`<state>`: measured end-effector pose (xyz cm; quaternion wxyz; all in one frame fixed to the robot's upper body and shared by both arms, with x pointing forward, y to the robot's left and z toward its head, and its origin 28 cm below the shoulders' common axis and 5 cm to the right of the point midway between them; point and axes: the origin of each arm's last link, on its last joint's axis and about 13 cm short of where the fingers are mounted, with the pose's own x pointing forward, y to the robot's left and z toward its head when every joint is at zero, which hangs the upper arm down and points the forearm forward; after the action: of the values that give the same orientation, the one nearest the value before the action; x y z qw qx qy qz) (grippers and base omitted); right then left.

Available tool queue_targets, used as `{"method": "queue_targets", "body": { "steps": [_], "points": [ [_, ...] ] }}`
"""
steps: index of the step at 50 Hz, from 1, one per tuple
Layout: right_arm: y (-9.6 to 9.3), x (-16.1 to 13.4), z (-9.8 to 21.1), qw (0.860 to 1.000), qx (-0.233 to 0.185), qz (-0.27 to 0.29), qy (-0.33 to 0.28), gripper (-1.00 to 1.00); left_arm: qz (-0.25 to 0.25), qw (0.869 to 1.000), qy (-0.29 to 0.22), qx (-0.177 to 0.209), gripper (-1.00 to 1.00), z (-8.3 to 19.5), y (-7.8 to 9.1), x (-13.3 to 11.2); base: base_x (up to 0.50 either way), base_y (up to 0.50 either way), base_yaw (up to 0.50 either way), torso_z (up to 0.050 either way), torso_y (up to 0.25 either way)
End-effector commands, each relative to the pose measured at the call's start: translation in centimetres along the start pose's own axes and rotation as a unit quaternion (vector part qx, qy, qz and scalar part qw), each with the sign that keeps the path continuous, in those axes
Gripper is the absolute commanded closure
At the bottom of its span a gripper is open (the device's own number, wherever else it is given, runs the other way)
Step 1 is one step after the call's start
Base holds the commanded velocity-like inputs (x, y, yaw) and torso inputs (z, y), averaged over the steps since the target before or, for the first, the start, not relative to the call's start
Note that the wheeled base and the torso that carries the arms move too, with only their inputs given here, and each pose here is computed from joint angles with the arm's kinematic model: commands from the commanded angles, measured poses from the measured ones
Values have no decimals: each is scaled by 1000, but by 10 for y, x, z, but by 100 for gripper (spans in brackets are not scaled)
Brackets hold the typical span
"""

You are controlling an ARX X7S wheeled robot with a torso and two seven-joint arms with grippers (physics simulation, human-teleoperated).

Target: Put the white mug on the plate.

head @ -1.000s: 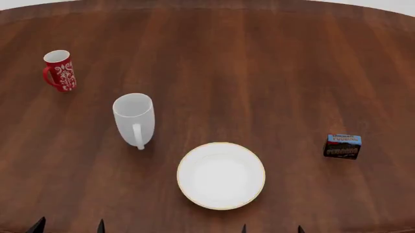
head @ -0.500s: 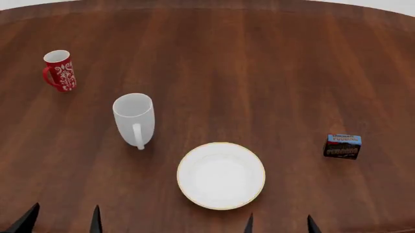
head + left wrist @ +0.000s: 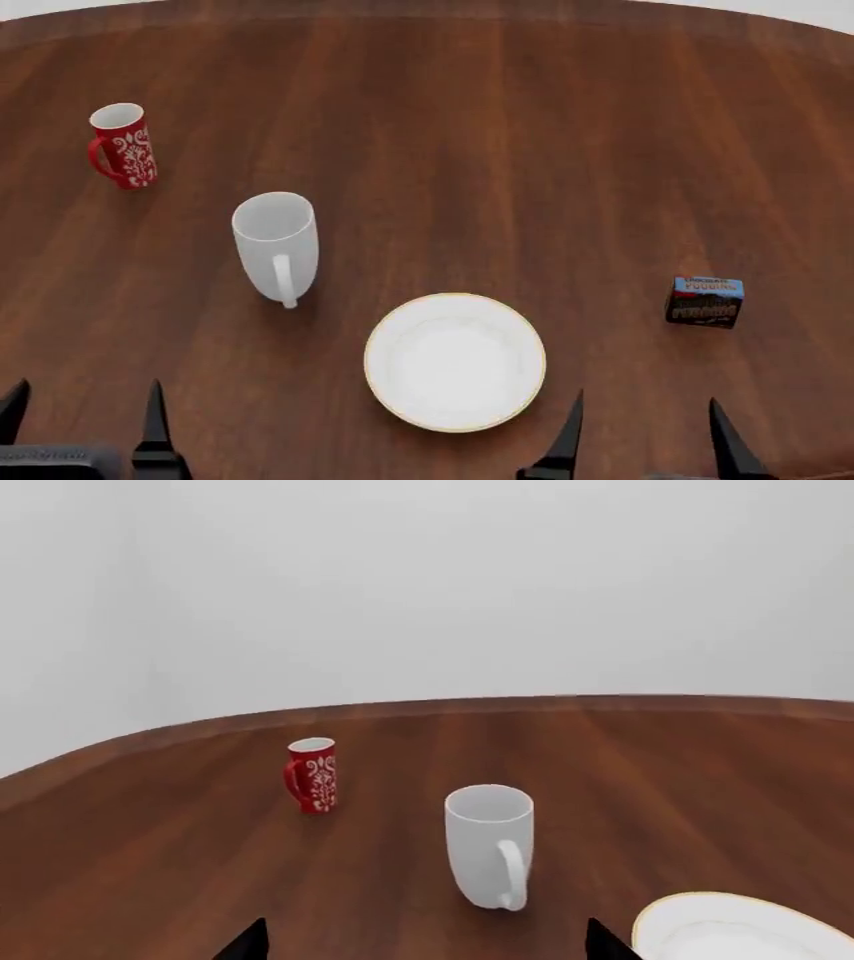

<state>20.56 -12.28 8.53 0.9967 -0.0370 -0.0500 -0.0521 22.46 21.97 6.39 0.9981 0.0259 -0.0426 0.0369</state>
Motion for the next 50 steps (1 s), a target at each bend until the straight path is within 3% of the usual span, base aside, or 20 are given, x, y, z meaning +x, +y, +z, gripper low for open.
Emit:
{"method": "queue_targets", "body": {
  "steps": [1, 14, 22, 25, 50],
  "points": [
    [-18, -3, 22, 999, -16, -42, -12, -100, 5, 1000, -6, 2, -100, 8, 3, 5, 0, 0, 0, 0, 0],
    [-38, -14, 40, 992, -23, -121, -9, -100, -1, 1000, -6, -4, -100, 7, 2, 10, 0, 0, 0, 0, 0],
    [-50, -25, 47, 985, -4, -175, 7, -100, -7, 1000, -7, -11, -100, 6, -1, 11, 0, 0, 0, 0, 0],
    [-54, -30, 47, 981, -18, -191, 7, -100, -13, 1000, -10, -12, -100, 7, -3, 12, 0, 0, 0, 0, 0],
    [-61, -41, 49, 982, 3, -189, -16, -100, -26, 999, -9, -15, -100, 6, -7, 12, 7, 0, 0, 0, 0]
  ]
}}
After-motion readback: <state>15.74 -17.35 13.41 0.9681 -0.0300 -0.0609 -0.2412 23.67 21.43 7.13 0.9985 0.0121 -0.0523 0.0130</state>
